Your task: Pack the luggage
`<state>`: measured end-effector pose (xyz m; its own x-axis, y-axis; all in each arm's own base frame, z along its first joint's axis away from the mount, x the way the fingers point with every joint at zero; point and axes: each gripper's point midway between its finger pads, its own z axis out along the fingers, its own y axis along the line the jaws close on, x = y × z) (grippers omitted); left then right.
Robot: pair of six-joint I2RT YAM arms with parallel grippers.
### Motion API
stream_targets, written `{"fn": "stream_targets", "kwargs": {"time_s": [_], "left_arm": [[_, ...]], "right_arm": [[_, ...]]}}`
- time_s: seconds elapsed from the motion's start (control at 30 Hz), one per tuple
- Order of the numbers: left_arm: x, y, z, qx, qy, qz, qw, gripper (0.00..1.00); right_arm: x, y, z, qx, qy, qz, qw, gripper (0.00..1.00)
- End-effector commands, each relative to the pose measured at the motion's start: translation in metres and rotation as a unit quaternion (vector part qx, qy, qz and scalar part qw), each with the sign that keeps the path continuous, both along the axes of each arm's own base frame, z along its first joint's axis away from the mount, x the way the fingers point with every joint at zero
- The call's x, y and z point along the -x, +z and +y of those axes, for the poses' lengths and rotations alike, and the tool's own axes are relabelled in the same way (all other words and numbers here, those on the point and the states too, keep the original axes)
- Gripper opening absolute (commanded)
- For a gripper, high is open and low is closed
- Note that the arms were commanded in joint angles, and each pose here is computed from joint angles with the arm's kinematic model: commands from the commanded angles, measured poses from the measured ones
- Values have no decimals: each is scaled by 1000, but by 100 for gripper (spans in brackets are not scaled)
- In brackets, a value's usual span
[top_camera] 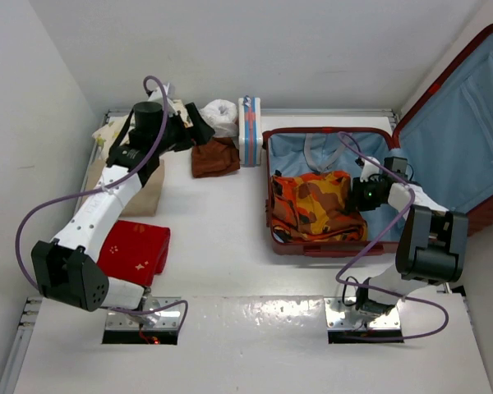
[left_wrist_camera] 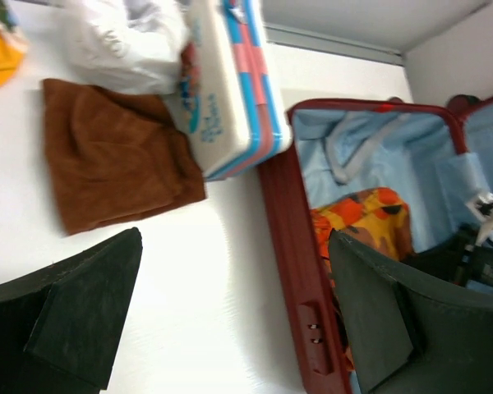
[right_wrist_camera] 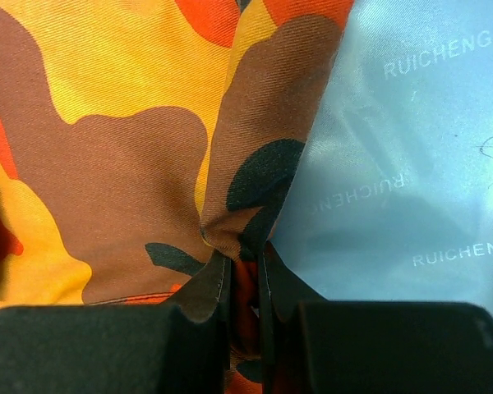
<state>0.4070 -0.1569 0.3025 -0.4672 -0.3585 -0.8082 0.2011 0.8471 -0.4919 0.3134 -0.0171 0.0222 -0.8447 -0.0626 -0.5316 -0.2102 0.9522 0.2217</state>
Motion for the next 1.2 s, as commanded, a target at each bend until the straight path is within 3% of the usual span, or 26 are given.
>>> {"fn": "stream_targets", "kwargs": {"time_s": [0.0, 0.4, 0.47, 0.53, 0.57, 0.6, 0.7, 0.77, 0.83, 0.9, 1.0, 1.1, 1.17], "left_arm": [[5, 4, 21, -23, 29, -11, 999, 99], [1, -10, 54, -65, 70, -1, 995, 99], [-2, -14, 59, -72, 85, 3, 994, 99], [-2, -24, 65, -82, 98, 19, 992, 99], [-4, -20, 71, -88, 107, 13, 990, 99], [-5, -25, 73, -92, 111, 22, 989, 99], [-7, -23, 83, -99, 124, 21, 987, 99], [-10, -25, 88, -109, 124, 18, 986, 99], [-18, -22, 101, -114, 137, 16, 984, 99], [-26, -22, 109, -125, 145, 19, 981, 99], [-40, -31, 118, -155, 146, 43, 976, 99], [-58, -38, 132, -187, 155, 58, 968, 99], [-69, -33, 134, -199, 154, 50, 967, 99]], "right_arm": [[-17, 15, -38, 75, -14, -51, 996, 0], [-21, 13, -56, 92, -10, -41, 995, 0], [-19, 11, -56, 91, -9, -34, 995, 17], [-17, 10, -60, 102, -14, -29, 994, 40], [-18, 12, -60, 105, -20, -31, 994, 57], [-21, 18, -66, 114, -27, -39, 992, 63], [-28, 46, -69, 104, -41, -61, 992, 64], [-35, 82, -66, 90, -42, -102, 990, 61], [-28, 111, -50, 51, -26, -128, 990, 45], [-14, 111, -32, 16, -3, -117, 993, 27], [10, 103, -9, 6, 44, -103, 994, 9], [19, 88, -2, 11, 74, -83, 994, 1], [33, 64, 6, -5, 103, -19, 994, 0]]}}
